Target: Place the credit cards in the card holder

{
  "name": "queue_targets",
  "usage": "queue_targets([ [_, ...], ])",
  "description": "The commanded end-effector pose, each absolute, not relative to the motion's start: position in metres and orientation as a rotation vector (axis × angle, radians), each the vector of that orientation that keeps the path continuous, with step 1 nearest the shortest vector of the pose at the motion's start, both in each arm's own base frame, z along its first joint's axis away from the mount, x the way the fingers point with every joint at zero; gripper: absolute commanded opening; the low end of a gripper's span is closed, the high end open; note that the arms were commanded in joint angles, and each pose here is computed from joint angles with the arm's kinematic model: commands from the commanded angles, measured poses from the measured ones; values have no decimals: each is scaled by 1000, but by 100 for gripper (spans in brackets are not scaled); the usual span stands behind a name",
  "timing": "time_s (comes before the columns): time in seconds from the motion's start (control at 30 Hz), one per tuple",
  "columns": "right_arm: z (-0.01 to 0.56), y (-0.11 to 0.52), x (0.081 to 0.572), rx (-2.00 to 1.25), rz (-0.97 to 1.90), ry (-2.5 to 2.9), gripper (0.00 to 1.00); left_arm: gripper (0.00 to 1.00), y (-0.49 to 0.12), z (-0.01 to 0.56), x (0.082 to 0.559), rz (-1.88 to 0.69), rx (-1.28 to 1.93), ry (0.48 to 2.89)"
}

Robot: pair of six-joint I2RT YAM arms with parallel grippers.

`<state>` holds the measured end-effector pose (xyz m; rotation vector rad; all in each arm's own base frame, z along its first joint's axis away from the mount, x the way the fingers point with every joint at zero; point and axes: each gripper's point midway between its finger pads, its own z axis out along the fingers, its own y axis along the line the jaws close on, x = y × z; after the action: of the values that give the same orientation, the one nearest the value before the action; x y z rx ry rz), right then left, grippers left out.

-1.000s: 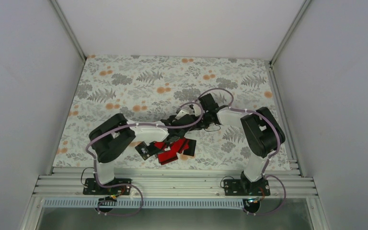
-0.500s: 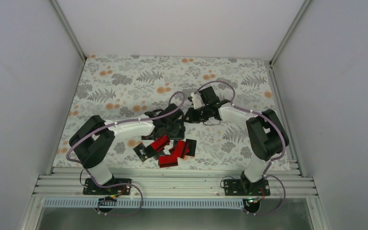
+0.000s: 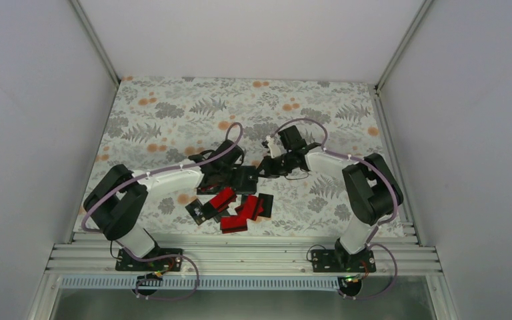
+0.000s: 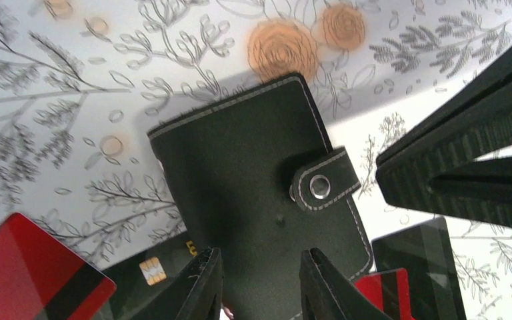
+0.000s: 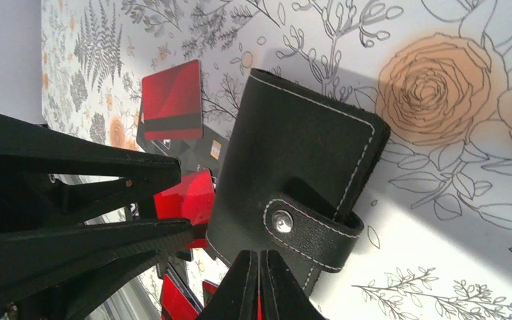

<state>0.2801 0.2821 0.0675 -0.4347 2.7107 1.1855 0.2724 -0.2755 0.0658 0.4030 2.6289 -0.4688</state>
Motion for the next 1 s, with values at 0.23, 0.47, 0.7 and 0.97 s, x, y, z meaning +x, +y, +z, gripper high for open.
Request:
queue_targets([
  [0.23, 51, 291, 275, -463, 1192, 2721, 4, 30, -299, 57, 266, -748, 429, 2633],
  [0.47, 37, 294, 278, -459, 1176, 2742, 4, 29, -291, 47, 272, -750, 381, 2649],
  [0.7, 27, 296, 277, -463, 1182, 2761, 4, 26, -288, 38, 272, -784, 365, 2653],
  [0.97, 27, 301, 276, -484, 1198, 2760, 5, 26, -285, 28, 273, -804, 352, 2662],
])
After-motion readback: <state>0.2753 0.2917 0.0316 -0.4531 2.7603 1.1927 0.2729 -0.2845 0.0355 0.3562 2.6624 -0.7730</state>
